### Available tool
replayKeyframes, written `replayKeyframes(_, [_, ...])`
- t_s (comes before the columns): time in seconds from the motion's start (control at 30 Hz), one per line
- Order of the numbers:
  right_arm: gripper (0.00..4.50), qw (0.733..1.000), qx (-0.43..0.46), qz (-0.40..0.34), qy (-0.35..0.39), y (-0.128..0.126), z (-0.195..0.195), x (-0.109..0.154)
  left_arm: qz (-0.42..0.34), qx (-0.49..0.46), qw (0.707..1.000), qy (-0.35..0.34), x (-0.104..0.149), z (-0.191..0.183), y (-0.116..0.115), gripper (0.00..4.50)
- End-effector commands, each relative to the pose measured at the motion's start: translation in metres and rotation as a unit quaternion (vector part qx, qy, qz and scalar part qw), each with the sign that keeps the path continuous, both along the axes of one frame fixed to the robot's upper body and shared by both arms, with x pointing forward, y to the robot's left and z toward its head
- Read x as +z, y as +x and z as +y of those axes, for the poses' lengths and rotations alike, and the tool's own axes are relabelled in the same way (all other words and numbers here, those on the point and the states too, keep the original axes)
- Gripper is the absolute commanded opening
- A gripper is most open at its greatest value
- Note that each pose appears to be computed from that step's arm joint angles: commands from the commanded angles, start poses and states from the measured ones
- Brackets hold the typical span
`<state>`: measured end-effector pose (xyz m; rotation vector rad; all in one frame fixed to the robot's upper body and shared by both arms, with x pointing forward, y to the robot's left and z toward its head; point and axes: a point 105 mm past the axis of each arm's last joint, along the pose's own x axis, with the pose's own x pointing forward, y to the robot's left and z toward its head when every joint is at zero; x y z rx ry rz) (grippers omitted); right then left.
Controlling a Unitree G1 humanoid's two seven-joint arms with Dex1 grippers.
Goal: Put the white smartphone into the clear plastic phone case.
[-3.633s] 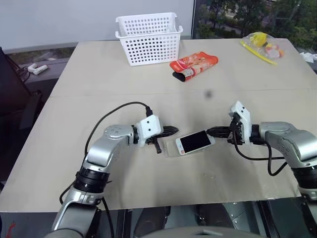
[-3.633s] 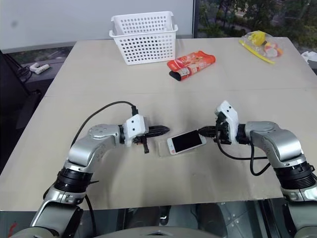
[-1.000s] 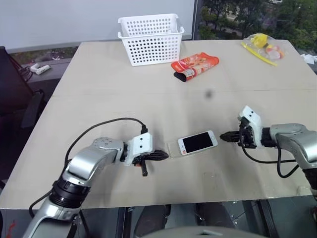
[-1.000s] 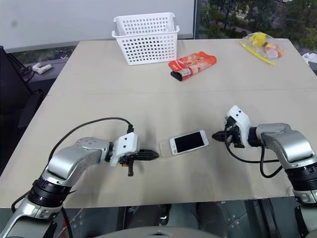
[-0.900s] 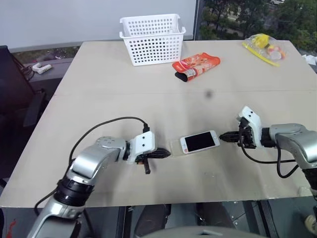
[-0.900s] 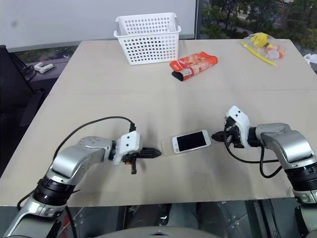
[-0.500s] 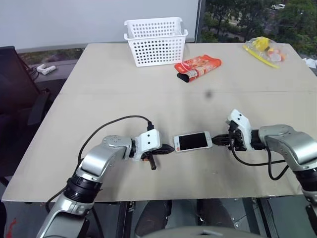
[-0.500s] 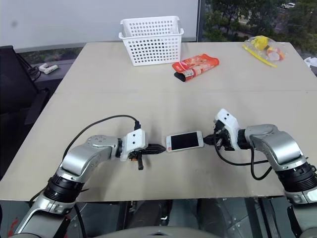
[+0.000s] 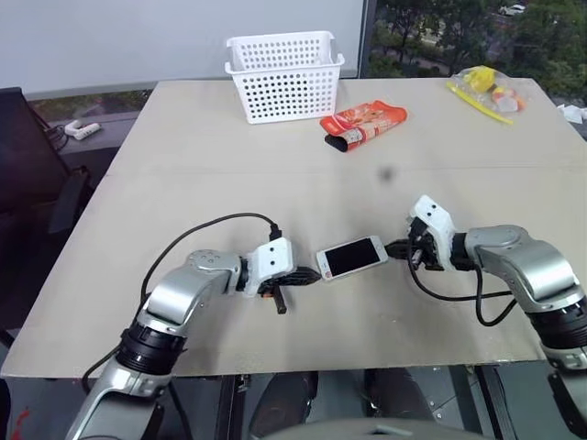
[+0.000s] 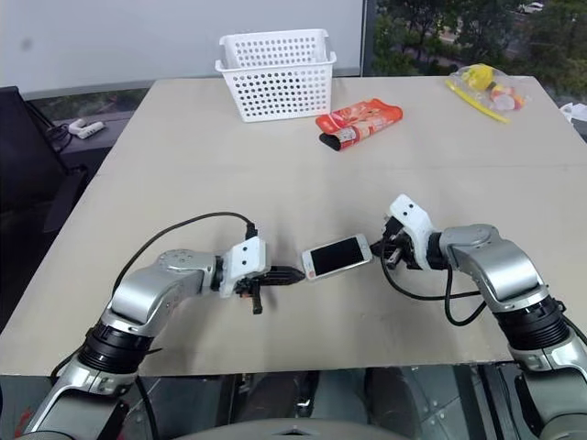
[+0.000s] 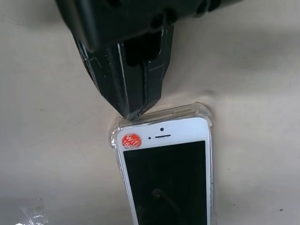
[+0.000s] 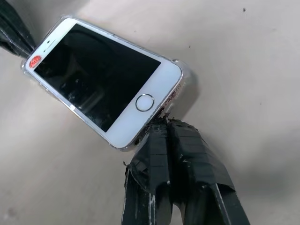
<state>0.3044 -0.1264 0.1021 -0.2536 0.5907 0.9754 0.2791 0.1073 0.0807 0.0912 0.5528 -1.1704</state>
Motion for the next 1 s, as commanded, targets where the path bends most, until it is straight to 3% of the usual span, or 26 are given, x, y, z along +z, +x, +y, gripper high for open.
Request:
replayKeyframes(0.03, [0.09, 1.000, 0.020, -0.018, 0.003, -0.009, -0.006, 0.017, -0.036, 0.004, 0.999, -0.036, 0.035, 0.013, 0.005, 0.00])
replayKeyframes(0.13, [0.09, 0.999, -0.007, -0.044, -0.005, -0.002, -0.024, 0.027, -0.045, -0.011, 0.997, -0.056, 0.051, 0.021, 0.002, 0.00])
replayKeyframes(0.23, [0.09, 0.997, -0.029, -0.070, 0.008, 0.007, -0.036, 0.038, -0.040, -0.028, 0.997, -0.062, 0.052, 0.020, -0.004, 0.00])
replayKeyframes(0.43, [0.09, 0.986, 0.034, -0.092, 0.135, -0.008, -0.007, 0.053, -0.045, -0.028, 0.992, -0.117, 0.048, -0.015, 0.002, 0.00])
replayKeyframes(0.63, [0.09, 0.973, 0.065, -0.093, 0.201, -0.022, 0.016, 0.024, -0.026, 0.005, 0.990, -0.140, 0.020, -0.047, 0.017, 0.00])
replayKeyframes(0.77, [0.09, 0.967, 0.040, -0.112, 0.225, -0.019, 0.014, 0.003, -0.011, 0.019, 0.993, -0.119, -0.002, -0.043, 0.018, 0.00])
replayKeyframes(1.0, [0.09, 0.972, 0.024, -0.114, 0.206, -0.013, 0.007, -0.027, 0.002, 0.026, 0.994, -0.103, -0.014, -0.033, 0.014, 0.00])
